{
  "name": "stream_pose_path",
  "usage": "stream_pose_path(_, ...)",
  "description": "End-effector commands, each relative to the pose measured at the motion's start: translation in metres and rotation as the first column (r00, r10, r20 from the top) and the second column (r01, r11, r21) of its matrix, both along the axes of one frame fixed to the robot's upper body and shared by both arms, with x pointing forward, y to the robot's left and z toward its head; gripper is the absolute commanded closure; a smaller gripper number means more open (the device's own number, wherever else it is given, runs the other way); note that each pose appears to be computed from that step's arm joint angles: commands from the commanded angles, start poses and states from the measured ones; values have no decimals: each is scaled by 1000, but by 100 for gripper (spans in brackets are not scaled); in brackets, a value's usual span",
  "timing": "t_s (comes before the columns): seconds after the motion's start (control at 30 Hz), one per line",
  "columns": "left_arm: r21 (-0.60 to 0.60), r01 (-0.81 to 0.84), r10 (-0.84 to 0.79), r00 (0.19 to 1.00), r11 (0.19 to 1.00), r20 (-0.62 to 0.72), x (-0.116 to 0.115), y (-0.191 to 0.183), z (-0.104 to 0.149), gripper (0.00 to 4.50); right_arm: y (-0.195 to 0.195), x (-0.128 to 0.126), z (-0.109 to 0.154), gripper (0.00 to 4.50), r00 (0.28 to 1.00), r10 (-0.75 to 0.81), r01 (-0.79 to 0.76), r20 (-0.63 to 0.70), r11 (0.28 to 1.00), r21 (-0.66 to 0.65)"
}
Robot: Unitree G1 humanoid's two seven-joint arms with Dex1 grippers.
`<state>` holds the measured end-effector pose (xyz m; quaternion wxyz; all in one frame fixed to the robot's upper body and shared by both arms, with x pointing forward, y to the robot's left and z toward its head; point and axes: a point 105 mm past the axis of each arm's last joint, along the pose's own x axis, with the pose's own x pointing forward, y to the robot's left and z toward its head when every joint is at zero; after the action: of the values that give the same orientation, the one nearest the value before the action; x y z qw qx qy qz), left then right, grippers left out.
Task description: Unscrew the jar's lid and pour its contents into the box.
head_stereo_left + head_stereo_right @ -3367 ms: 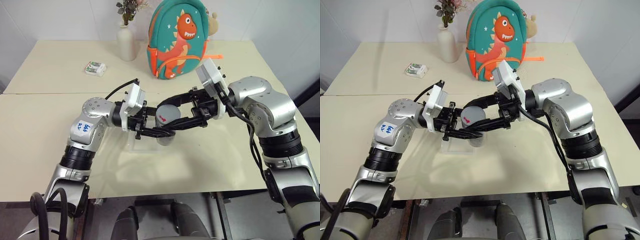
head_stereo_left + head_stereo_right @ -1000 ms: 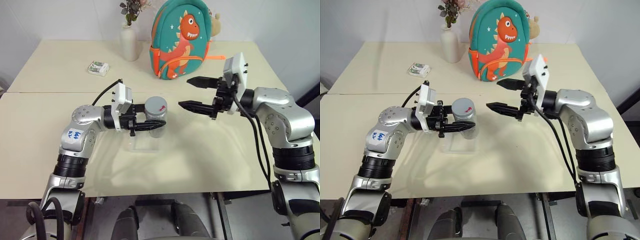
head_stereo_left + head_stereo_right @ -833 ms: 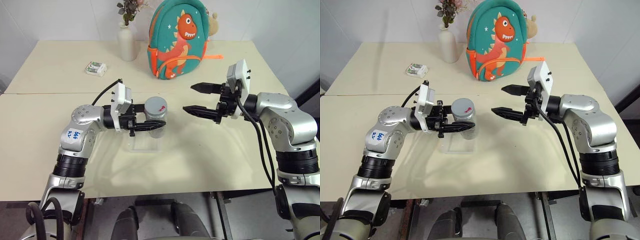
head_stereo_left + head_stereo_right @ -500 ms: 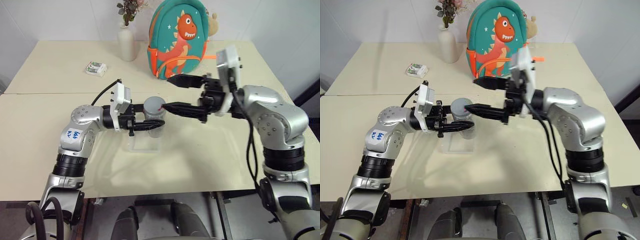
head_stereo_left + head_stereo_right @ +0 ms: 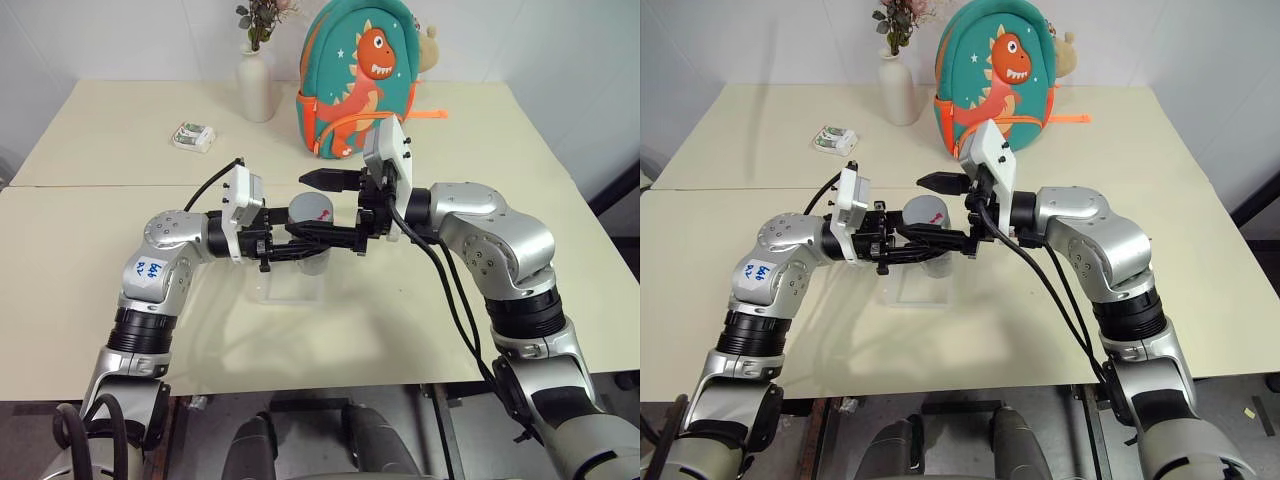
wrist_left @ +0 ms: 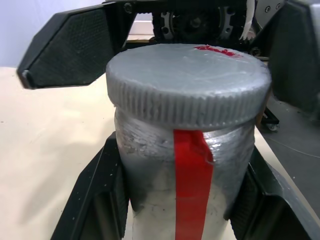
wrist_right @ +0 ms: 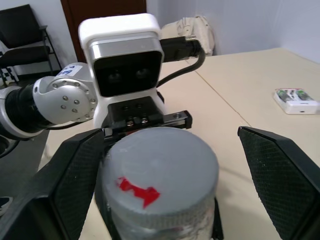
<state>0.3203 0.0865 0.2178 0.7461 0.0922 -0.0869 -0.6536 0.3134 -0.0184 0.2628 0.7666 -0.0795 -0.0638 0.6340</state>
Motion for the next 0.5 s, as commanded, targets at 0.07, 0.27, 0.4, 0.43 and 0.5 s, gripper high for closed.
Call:
stream_pose_path(0.07,-15,21,-21,999,1000,43,-6,-3,9,242,-6,3,14,2,998,-15,14,59,1000,26)
stream_pose_path(0.27,-12,22,-21,999,1000,44,-5,-2,9,242,-22,21,20,2,993,-72,70,89,997,29)
stream_pose_path(0.4,-15,14,-13,999,1000,45,-4,-2,10,242,-34,23,26,2,991,-74,71,109,997,29)
stream_pose_path(0.43,-13,17,-16,999,1000,43,-4,-3,10,242,-38,23,25,2,991,-75,74,109,997,19)
stream_pose_path(0.5,-10,21,-21,999,1000,43,-4,-3,9,242,-47,25,23,2,991,-84,84,104,996,0)
